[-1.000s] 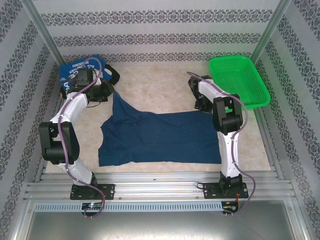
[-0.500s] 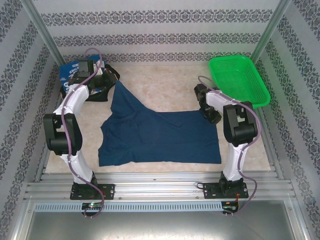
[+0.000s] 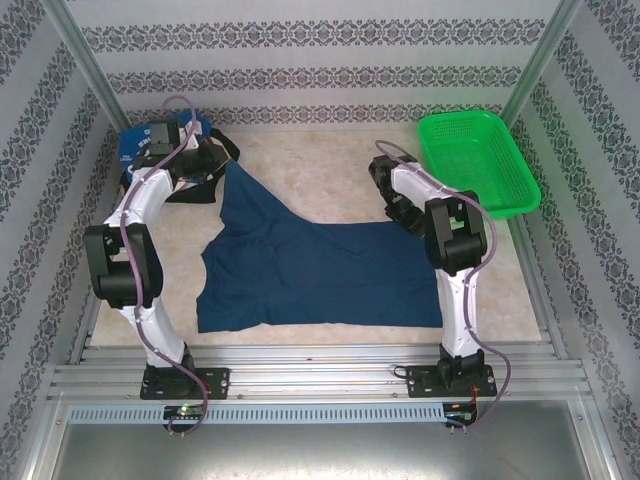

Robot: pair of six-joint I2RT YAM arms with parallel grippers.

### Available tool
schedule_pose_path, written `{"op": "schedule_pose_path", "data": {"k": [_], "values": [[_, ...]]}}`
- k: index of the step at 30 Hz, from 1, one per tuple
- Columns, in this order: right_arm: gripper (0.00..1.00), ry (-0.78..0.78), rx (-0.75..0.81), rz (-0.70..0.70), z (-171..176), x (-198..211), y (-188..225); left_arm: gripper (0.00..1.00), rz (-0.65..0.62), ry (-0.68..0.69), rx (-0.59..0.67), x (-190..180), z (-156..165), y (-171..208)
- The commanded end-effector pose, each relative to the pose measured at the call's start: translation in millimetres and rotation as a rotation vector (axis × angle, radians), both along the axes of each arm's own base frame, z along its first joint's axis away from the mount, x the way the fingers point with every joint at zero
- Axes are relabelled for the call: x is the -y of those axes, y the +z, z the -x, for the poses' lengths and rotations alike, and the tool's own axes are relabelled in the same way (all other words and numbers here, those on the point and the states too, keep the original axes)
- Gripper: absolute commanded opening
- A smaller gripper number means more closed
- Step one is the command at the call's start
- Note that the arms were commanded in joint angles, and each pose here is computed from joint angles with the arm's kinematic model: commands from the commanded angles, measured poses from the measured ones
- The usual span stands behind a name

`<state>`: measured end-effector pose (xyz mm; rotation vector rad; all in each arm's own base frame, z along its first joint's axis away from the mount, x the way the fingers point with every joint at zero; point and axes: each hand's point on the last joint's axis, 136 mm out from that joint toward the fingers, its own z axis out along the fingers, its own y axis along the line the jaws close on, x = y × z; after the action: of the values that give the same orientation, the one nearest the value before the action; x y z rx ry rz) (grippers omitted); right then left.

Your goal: Fold and stack the t-shirts

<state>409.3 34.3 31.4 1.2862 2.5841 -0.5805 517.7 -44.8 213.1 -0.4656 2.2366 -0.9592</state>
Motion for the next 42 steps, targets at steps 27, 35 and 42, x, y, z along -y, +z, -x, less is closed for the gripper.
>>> {"op": "schedule_pose_path", "data": {"k": [27,35,42], "values": [[0.53,-0.354,-0.023,-0.123,67.2,-14.7,-53.1,0.0,0.148,-0.079,0.111,41.2,0.3,21.0],[0.08,-0.358,-0.038,-0.161,55.3,-16.3,-53.7,0.0,0.115,-0.084,0.116,39.6,3.0,23.6],[0.0,-0.361,0.128,-0.227,41.7,-16.2,-46.8,0.0,0.09,-0.086,0.128,37.5,3.4,30.9]]}}
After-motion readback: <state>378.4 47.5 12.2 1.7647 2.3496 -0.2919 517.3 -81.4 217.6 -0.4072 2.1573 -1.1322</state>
